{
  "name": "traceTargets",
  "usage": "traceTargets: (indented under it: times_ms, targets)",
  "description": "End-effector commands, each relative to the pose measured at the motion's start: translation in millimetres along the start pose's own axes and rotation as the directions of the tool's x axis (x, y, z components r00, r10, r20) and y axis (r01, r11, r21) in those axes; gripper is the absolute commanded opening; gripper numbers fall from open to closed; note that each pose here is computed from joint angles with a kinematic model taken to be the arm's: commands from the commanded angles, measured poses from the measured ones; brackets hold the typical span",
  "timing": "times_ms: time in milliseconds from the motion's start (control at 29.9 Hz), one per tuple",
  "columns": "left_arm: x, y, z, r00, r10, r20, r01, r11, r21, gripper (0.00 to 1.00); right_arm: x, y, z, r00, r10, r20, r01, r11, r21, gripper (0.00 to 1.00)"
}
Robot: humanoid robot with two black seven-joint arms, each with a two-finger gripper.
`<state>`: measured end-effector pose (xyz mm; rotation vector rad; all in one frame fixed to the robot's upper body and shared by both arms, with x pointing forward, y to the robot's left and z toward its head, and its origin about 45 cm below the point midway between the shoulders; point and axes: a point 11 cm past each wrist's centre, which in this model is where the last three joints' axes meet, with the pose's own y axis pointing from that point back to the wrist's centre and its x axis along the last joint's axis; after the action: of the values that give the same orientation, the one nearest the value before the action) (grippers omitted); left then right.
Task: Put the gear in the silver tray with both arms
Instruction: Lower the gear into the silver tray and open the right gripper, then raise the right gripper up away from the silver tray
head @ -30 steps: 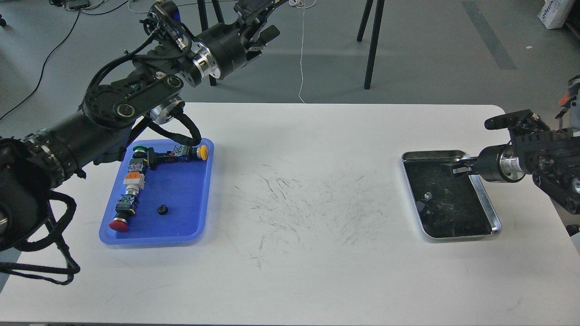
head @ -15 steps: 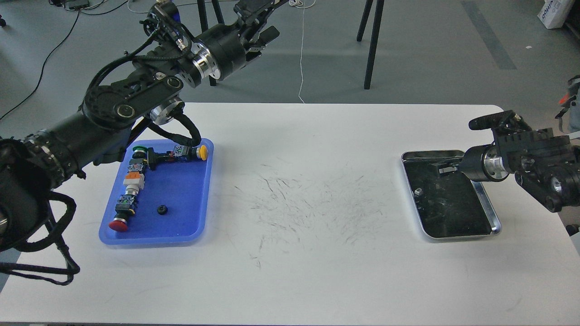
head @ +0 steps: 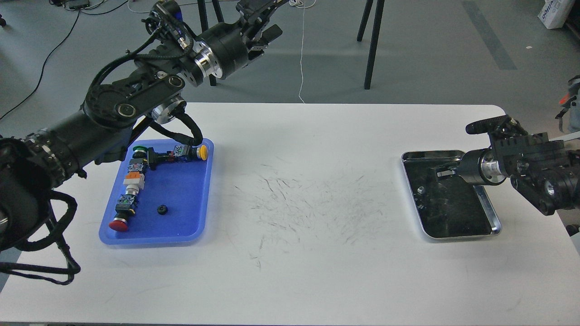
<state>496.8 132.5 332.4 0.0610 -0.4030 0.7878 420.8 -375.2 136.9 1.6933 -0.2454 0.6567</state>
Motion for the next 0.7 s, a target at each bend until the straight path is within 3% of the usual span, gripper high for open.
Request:
traceTargets:
  times_ms: [0,201,334,535,669]
  targets:
    - [-2,-1,1,1.0,-0.002,-0.004,0.002,1.0,-0.003,1.0,1,2,4,1.0,0.008,0.01,-0.008,1.0,-0.01,0.31]
    - [-1,-1,2,1.0,-0.001,-0.004,0.001,1.0,-0.005,1.0,7,5,9,0.996,0.039,0.084,-0.038,0.999,-0.014,0.63]
    - [-1,-1,2,1.0,-0.001,-0.004,0.001,1.0,-0.005,1.0,13,8,10,0.995,0.046,0.087,-0.044,0.999,-0.016,0.69]
    - [4,2,1,1.0,0.007,0.002,-0.007,1.0,-0.001,1.0,56,27,7,0.99,0.111,0.083,-0.11,0.994,-0.015,0.78]
    - [7,3,1,1.0,0.012,0.003,-0.012,1.0,0.0,1.0,87,38,3,0.975,0.197,0.098,-0.197,0.98,-0.01,0.93]
